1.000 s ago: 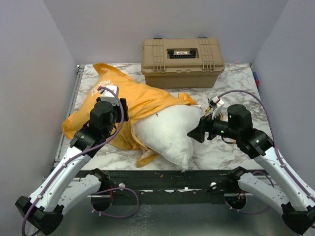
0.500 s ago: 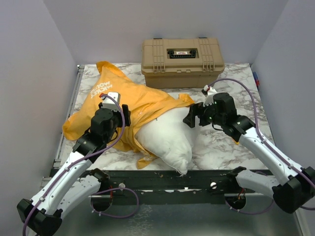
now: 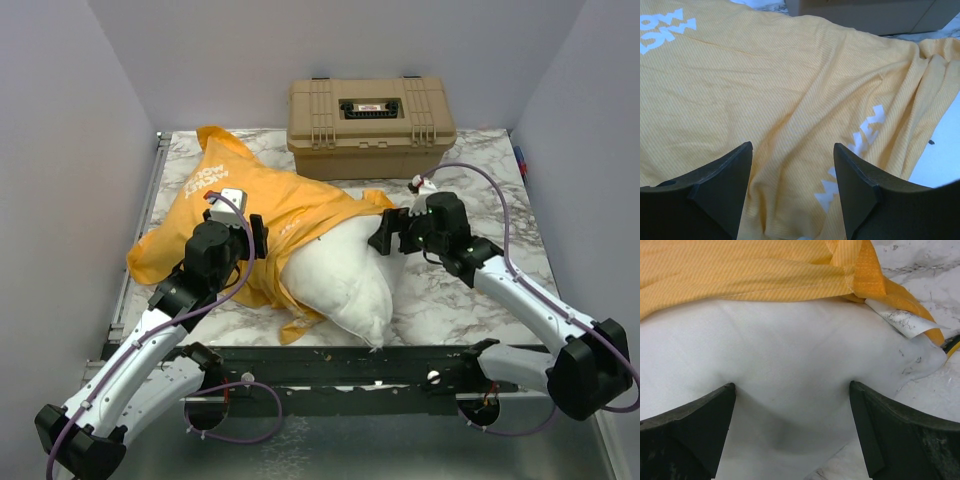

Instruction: Remove the pillowcase from the pillow

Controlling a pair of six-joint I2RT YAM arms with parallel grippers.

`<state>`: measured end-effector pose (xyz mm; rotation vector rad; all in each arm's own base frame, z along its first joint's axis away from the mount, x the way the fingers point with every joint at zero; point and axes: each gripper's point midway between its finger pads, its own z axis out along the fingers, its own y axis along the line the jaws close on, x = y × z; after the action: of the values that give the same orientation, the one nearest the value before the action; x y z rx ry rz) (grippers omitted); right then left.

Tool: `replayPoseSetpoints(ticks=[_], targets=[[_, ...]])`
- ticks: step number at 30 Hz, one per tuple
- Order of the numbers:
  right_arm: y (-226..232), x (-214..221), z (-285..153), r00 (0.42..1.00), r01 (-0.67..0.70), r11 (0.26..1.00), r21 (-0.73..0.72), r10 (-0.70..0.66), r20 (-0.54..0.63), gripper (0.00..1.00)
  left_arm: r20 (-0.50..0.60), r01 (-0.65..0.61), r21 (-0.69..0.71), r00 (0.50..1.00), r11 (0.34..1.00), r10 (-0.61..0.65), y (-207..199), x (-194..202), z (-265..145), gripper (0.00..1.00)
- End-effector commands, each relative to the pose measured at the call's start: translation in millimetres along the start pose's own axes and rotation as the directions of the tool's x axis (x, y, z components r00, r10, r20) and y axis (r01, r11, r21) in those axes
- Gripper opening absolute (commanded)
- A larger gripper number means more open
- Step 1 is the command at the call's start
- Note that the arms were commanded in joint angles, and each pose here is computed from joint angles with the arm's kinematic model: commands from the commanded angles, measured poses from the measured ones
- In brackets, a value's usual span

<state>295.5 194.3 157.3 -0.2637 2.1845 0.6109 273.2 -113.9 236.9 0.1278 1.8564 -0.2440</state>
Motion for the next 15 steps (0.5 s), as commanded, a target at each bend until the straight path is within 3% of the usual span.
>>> replayPoseSetpoints(ticks=[1, 9, 15], targets=[[8.0, -38.0, -18.2, 0.992, 0.037, 0.999, -0.007, -0.036, 0.118, 1.00, -0.008, -0.012, 0.031, 1.000, 0.999, 0.012, -4.1, 4.4, 2.1, 0.67], [-11.1, -45.1, -8.0, 0.995, -0.017, 1.000, 0.016, 0.015, 0.103, 1.00, -0.010, -0.013, 0.038, 1.000, 0.999, 0.013, -4.9, 5.9, 1.5, 0.67], [-10.9, -5.0, 26.3, 0.998, -0.055, 0.996, -0.067, 0.053, -0.024, 0.99, -0.016, -0.010, 0.056, 1.000, 0.998, 0.011, -8.4, 7.6, 1.7, 0.68]])
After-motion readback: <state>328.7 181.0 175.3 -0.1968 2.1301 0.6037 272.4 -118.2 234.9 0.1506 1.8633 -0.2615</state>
